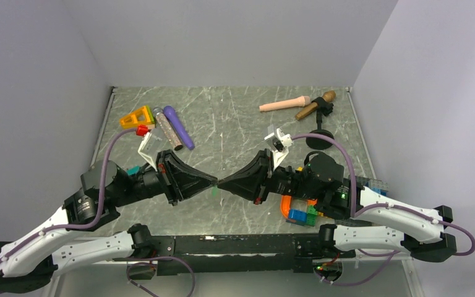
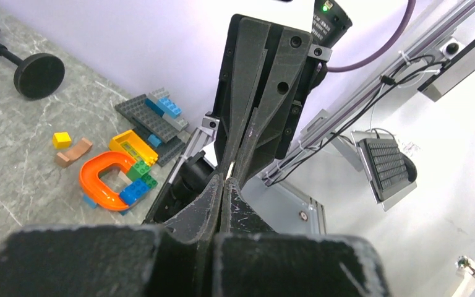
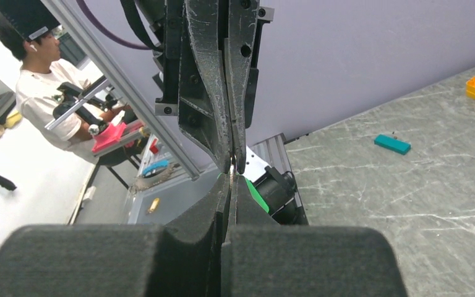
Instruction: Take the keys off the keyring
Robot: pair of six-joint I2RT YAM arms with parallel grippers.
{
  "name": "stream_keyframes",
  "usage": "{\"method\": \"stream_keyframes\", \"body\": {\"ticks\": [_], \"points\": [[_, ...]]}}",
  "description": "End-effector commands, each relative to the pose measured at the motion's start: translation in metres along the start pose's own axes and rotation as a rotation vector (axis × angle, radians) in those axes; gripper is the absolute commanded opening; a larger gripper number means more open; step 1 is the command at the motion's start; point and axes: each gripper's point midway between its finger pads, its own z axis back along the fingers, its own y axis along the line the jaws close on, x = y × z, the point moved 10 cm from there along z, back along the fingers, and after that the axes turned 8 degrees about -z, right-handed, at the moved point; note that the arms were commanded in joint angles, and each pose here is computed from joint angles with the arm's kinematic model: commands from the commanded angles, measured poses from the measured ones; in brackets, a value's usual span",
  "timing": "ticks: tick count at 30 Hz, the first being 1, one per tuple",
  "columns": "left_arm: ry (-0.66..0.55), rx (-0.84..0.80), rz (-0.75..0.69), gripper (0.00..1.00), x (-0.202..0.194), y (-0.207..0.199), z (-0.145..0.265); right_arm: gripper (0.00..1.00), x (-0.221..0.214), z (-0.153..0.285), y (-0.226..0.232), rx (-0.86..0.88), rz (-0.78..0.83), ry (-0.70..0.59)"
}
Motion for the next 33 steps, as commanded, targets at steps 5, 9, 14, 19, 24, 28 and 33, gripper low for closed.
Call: {"method": "stream_keyframes", "body": {"ticks": [5, 9, 14, 19, 24, 28, 33], "points": [[-0.173, 0.010, 0.043, 0.00, 0.008, 0.001, -0.001, 0.00, 0.016, -0.003, 0.011, 0.089, 0.012, -0.143], [-0.195, 0.010, 0.046, 0.00, 0.009, 0.001, -0.001, 0.00, 0.016, -0.005, 0.011, 0.099, 0.007, -0.149], [-0.159, 0.012, 0.028, 0.00, 0.011, -0.001, 0.000, 0.00, 0.012, -0.010, 0.009, 0.102, -0.003, -0.129], [-0.111, 0.047, -0.041, 0.31, 0.024, -0.007, 0.013, 0.00, 0.009, -0.006, 0.007, 0.081, -0.010, -0.103], [-0.062, 0.081, -0.145, 0.55, 0.042, -0.015, 0.028, 0.00, 0.008, -0.001, 0.008, 0.062, -0.007, -0.069], [0.064, 0.075, -0.216, 0.58, 0.047, -0.020, 0.031, 0.00, 0.009, 0.001, 0.010, 0.048, 0.000, -0.027], [0.240, 0.036, -0.250, 0.56, 0.043, -0.021, 0.023, 0.00, 0.011, 0.002, 0.014, 0.059, 0.018, 0.022]]}}
